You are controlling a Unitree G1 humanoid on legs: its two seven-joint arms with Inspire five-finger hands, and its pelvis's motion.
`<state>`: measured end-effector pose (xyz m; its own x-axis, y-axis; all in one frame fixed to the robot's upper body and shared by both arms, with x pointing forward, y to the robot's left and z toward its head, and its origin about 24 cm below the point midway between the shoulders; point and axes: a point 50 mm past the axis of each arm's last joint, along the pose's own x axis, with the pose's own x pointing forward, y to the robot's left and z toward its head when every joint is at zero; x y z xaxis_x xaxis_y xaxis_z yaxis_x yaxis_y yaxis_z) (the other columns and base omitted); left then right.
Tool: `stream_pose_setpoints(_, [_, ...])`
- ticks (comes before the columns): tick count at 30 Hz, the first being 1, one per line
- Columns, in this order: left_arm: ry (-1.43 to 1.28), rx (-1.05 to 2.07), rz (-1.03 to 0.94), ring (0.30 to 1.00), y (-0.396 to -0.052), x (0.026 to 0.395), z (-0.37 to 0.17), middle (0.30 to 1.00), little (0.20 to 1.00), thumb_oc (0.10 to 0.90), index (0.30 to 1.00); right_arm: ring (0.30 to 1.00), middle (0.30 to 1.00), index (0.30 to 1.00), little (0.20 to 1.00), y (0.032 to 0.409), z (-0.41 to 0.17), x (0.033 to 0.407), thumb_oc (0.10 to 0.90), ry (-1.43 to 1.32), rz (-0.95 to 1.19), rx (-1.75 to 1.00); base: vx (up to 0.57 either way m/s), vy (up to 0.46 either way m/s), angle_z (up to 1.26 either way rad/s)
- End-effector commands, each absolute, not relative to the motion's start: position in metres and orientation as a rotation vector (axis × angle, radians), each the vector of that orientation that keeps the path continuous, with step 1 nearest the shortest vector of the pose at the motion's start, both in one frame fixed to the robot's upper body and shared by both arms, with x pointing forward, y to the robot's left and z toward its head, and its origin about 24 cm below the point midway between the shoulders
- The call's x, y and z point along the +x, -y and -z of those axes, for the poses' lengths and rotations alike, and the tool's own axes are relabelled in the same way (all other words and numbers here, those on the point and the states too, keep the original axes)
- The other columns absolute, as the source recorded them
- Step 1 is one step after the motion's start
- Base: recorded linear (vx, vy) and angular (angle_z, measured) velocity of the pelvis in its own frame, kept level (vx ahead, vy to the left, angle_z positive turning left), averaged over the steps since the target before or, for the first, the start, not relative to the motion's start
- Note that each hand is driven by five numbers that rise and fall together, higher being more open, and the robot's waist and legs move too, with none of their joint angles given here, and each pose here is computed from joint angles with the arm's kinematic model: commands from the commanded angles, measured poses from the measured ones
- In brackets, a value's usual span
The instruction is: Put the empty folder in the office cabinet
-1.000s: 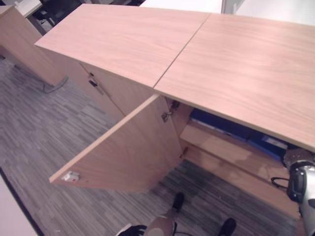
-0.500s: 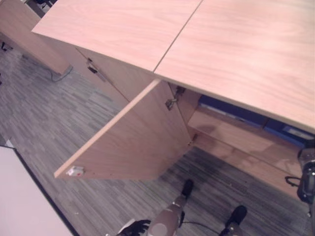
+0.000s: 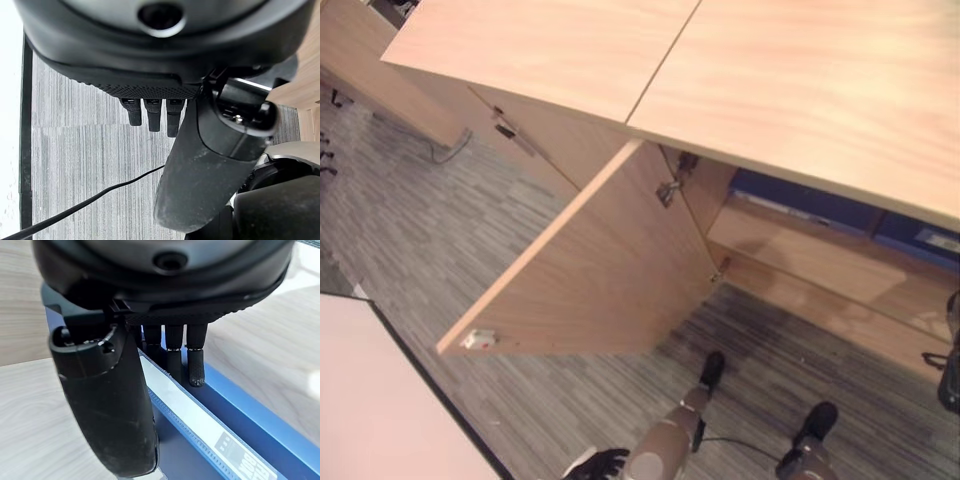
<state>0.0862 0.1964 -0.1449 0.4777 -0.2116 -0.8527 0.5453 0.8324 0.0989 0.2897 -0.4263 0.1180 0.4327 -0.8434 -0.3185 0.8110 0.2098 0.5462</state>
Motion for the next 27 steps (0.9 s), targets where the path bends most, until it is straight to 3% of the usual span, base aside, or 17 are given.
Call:
stream_pose_setpoints(1, [-0.919, 0.363, 0.52, 0.9, -0.187, 0.099, 0.142, 0.9, 0.9, 0.8, 0.9, 0.9, 0.9, 0.9, 0.9, 0.408, -0.127, 0.31, 0.8, 0.08, 0.945, 0.498, 0.02, -0.042, 0.01])
stream_pose_setpoints(7, [-0.914, 0.345, 0.464, 0.9, -0.188, 0.107, 0.143, 0.9, 0.9, 0.8, 0.9, 0.9, 0.9, 0.9, 0.9, 0.366, -0.086, 0.315, 0.8, 0.1, 0.829, 0.523, 0.01, -0.006, -0.03])
stream_pose_setpoints(10, [-0.924, 0.308, 0.396, 0.9, -0.187, 0.115, 0.145, 0.9, 0.9, 0.8, 0.9, 0.9, 0.9, 0.9, 0.9, 0.317, -0.06, 0.311, 0.8, 0.131, 0.648, 0.531, 0.0, 0.0, 0.0])
stream_pose_setpoints(16, [-0.971, 0.273, 0.323, 0.9, -0.191, 0.114, 0.151, 0.9, 0.9, 0.8, 0.9, 0.9, 0.9, 0.9, 0.9, 0.263, -0.044, 0.286, 0.8, 0.126, 0.352, 0.359, 0.04, 0.022, -0.09])
stream_pose_setpoints(21, [-1.014, 0.226, 0.262, 0.9, -0.198, 0.109, 0.154, 0.9, 0.9, 0.8, 0.9, 0.9, 0.9, 0.9, 0.9, 0.24, -0.026, 0.267, 0.8, 0.036, 0.167, 0.241, 0.06, 0.024, -0.33])
stream_pose_setpoints(27, [-1.034, 0.203, 0.235, 0.9, -0.2, 0.105, 0.156, 0.9, 0.9, 0.8, 0.9, 0.9, 0.9, 0.9, 0.9, 0.233, -0.012, 0.265, 0.8, -0.035, 0.145, 0.261, 0.02, 0.016, -0.31])
